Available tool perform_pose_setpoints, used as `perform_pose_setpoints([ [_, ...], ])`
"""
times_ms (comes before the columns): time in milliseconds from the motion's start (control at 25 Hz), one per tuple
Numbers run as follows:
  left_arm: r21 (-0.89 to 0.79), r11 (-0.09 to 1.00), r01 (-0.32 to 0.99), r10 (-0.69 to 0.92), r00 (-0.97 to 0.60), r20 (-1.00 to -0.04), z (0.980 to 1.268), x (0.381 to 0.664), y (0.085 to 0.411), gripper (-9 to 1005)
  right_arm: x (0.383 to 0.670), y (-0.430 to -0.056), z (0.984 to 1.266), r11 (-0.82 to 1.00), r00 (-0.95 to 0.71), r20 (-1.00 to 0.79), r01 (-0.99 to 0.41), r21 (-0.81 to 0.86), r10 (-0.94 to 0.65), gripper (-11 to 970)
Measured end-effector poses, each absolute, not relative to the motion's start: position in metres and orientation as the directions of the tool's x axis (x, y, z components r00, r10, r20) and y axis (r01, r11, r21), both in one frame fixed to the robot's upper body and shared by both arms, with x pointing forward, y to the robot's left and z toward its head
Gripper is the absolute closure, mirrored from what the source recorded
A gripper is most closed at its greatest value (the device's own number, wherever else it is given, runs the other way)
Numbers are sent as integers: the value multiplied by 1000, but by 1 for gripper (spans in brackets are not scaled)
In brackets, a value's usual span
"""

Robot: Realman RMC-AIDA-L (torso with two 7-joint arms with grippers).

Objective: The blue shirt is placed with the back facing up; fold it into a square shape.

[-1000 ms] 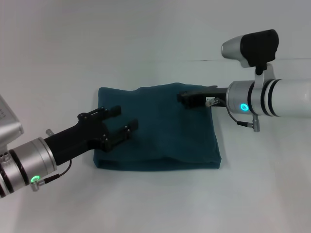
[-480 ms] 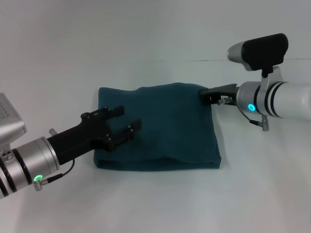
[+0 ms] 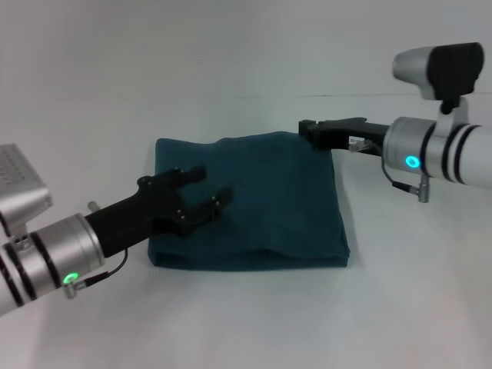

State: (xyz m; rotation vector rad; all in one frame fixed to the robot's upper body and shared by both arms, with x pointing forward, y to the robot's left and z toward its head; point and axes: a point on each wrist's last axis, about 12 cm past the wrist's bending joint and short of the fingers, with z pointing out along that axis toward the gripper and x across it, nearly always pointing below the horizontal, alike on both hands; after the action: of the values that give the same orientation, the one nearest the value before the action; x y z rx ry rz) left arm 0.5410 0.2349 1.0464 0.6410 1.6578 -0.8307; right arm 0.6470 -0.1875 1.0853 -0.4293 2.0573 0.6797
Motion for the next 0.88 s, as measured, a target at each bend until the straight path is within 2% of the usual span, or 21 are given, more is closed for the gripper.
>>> perform_pose_setpoints([
  [200, -194, 609, 769, 4, -248, -969, 1045, 552, 221, 350, 641, -199, 1089, 769, -525, -851, -544, 334, -2, 944],
  [400, -189, 648, 738, 63, -299, -952, 1032, 557, 209, 349, 637, -206, 1090, 759, -520, -854, -546, 354, 24, 944],
  [640, -156, 695, 702, 126, -332, -935, 1017, 559, 200, 350, 637, -208, 1092, 756, -516, -856, -548, 357, 31, 943],
  [880, -143, 697, 703, 156, -342, -927, 1011, 555, 200, 350, 639, -208, 1094, 760, -508, -861, -550, 347, 27, 942],
])
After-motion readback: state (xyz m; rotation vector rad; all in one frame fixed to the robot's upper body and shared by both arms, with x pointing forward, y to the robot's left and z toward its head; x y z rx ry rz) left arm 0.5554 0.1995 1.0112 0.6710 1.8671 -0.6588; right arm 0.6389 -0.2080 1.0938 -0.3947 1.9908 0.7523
